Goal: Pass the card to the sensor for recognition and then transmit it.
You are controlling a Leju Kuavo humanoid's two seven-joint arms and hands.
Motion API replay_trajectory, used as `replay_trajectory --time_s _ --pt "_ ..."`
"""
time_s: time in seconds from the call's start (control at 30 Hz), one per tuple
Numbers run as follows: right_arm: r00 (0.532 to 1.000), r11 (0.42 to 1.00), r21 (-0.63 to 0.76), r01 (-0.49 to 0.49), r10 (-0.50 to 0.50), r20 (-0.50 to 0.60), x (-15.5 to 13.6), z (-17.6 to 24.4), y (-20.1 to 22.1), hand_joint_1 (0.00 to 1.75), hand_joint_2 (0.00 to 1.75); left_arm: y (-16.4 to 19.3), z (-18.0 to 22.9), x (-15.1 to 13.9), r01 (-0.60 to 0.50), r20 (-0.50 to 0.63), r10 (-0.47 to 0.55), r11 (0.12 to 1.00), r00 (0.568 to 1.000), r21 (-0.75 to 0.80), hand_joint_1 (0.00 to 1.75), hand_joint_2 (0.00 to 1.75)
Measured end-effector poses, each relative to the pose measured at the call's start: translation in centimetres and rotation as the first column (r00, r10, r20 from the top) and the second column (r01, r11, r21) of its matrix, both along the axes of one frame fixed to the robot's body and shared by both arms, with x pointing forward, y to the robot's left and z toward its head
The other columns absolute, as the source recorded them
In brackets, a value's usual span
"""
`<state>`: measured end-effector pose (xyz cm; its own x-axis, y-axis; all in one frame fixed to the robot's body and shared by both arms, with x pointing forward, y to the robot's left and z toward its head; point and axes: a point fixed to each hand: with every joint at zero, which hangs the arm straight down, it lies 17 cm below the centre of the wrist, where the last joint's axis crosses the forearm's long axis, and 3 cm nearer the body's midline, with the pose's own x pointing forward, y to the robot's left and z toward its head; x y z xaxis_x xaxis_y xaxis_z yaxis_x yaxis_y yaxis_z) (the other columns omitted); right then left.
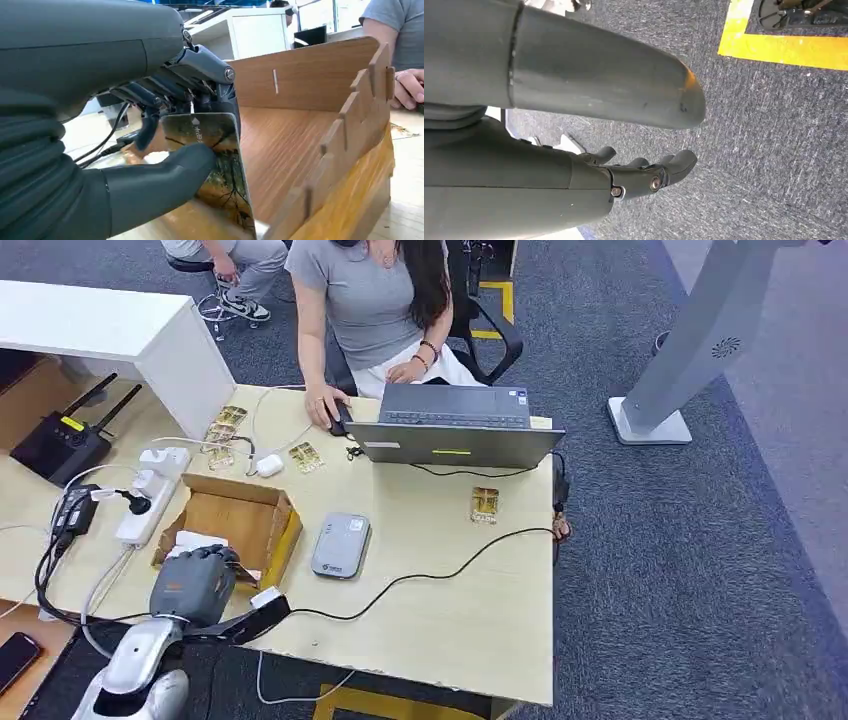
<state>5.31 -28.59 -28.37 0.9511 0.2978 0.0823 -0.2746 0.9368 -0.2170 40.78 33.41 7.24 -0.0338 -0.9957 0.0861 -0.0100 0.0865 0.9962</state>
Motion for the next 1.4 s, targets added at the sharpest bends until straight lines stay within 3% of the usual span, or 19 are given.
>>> replay_trajectory --time_s 0.37,0.6,0.8,0.93,1.13,1.33,1.37,1.4 --pt "1.000 1.000 -0.001 -0.022 0.022 0.006 0.2 0.0 -0.1 0.00 0.00 -0.4 3.1 1.8 0.029 0.121 -0.028 1.000 0.992 -0.008 1.75 1.75" --pt "0.997 0.997 -0.005 -0.074 0.074 0.013 0.8 0.1 -0.5 0.00 0.00 1.4 10.8 7.5 0.001 0.300 -0.005 1.000 0.954 0.014 1.75 1.75" --pt "0.991 0.991 -0.012 -0.133 0.133 0.022 1.4 0.1 -0.8 0.00 0.00 3.8 21.4 14.1 -0.095 0.458 0.033 0.989 0.888 0.114 1.75 1.75" --pt "0.989 0.989 -0.017 -0.145 0.146 0.022 1.6 0.2 -1.0 0.00 0.00 5.4 26.7 17.3 -0.152 0.502 0.062 0.978 0.863 0.140 1.75 1.75" --pt "0.990 0.990 -0.028 -0.139 0.139 0.001 1.4 0.1 -1.3 0.00 0.00 6.6 28.3 19.5 -0.193 0.486 0.100 0.970 0.868 0.146 1.75 1.75" --pt "0.991 0.990 -0.030 -0.137 0.137 0.000 1.4 0.2 -1.3 0.00 0.00 7.5 27.5 20.3 -0.209 0.461 0.124 0.968 0.879 0.138 1.75 1.75" --pt "0.991 0.990 -0.030 -0.137 0.137 0.000 1.4 0.2 -1.3 0.00 0.00 7.7 27.3 20.4 -0.210 0.456 0.127 0.968 0.881 0.137 0.00 1.75" --pt "0.991 0.990 -0.030 -0.137 0.137 0.000 1.4 0.2 -1.3 0.00 0.00 7.7 27.0 20.4 -0.211 0.452 0.128 0.968 0.883 0.137 0.00 1.75"
